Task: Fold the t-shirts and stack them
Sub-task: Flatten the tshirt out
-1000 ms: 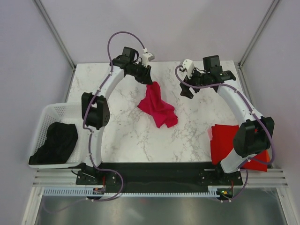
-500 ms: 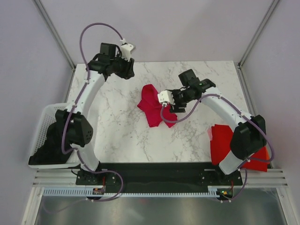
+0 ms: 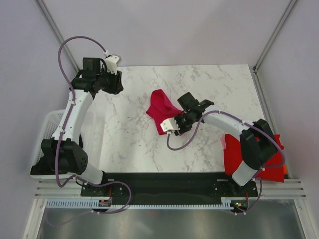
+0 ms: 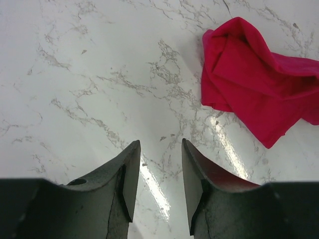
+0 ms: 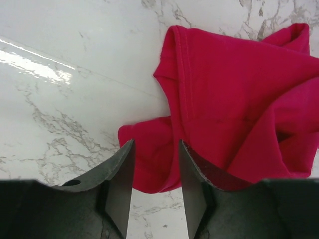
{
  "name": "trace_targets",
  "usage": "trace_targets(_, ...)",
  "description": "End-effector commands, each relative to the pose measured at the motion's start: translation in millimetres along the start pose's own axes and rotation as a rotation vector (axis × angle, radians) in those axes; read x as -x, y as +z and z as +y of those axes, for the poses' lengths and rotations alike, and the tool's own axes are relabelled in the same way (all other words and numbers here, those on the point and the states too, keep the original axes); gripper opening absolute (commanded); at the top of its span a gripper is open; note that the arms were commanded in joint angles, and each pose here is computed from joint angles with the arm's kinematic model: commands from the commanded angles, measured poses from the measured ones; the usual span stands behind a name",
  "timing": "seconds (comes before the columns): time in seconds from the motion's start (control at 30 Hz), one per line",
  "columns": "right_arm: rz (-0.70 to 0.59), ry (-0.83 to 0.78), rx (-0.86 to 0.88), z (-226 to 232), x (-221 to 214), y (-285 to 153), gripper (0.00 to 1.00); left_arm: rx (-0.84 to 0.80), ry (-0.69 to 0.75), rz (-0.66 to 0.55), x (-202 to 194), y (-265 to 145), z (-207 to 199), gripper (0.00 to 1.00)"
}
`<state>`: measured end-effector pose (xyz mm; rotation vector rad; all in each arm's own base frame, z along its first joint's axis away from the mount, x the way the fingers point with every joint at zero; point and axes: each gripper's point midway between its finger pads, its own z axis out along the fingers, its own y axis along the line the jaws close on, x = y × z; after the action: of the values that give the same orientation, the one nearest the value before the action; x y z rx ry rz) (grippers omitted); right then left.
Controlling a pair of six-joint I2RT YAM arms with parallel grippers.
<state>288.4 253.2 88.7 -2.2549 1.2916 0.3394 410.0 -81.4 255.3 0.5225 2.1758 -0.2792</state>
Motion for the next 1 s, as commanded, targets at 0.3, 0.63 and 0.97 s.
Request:
trace_targets(0.3, 0.115, 0.022, -0.098, -23.8, -27.7, 16.4, 0.34, -0.022, -0.060, -0.051, 7.6, -16.5, -2.6, 0.47)
trace_targets(0.63, 0.186, 0.057, -0.175, -30.1, -44.0, 20.7, 0.31, -0.018, -0.068, -0.060, 9.6, -17.1, 1.2, 0.47)
trace_targets(0.97, 0.173, 0.118, -0.316, -61.6, -32.6, -1.4, 0.00, -0.023, -0.068, -0.067, 12.2, -16.7, 1.7, 0.47)
